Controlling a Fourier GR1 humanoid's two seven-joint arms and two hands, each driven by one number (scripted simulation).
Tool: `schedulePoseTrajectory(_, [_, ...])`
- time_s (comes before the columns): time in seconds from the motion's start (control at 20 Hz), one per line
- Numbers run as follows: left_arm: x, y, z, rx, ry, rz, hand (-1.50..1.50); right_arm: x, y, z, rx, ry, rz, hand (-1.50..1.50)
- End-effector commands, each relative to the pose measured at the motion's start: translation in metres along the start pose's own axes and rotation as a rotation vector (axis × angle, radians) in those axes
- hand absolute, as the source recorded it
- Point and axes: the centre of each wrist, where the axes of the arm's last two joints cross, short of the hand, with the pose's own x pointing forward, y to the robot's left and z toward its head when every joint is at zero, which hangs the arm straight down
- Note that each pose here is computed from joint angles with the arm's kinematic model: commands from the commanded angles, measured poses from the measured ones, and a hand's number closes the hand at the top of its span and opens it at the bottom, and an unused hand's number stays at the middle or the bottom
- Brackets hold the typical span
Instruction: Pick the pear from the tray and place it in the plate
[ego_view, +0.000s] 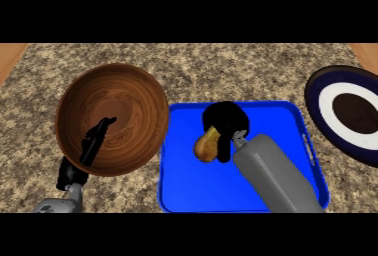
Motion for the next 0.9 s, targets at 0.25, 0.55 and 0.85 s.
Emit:
schedulePoseTrajectory(0.25, [-0.003,-0.001,-0.001,0.017,0.001,0.002,0.0,-0.095,0.028,0.066,-0.249,-0.114,0.078,1.5])
schedulePoseTrajectory(0.55, [-0.005,0.017,0.01,0.005,0.008,0.005,0.0,-0.158,0.004,0.124,-0.553,-0.133,0.081,1.5])
schedulePoseTrajectory(0.85, [-0.005,0.022,0.005,0.039,0.008,0.007,0.0,-0.169,-0.017,0.18,-0.846,-0.15,-0.009,1.5])
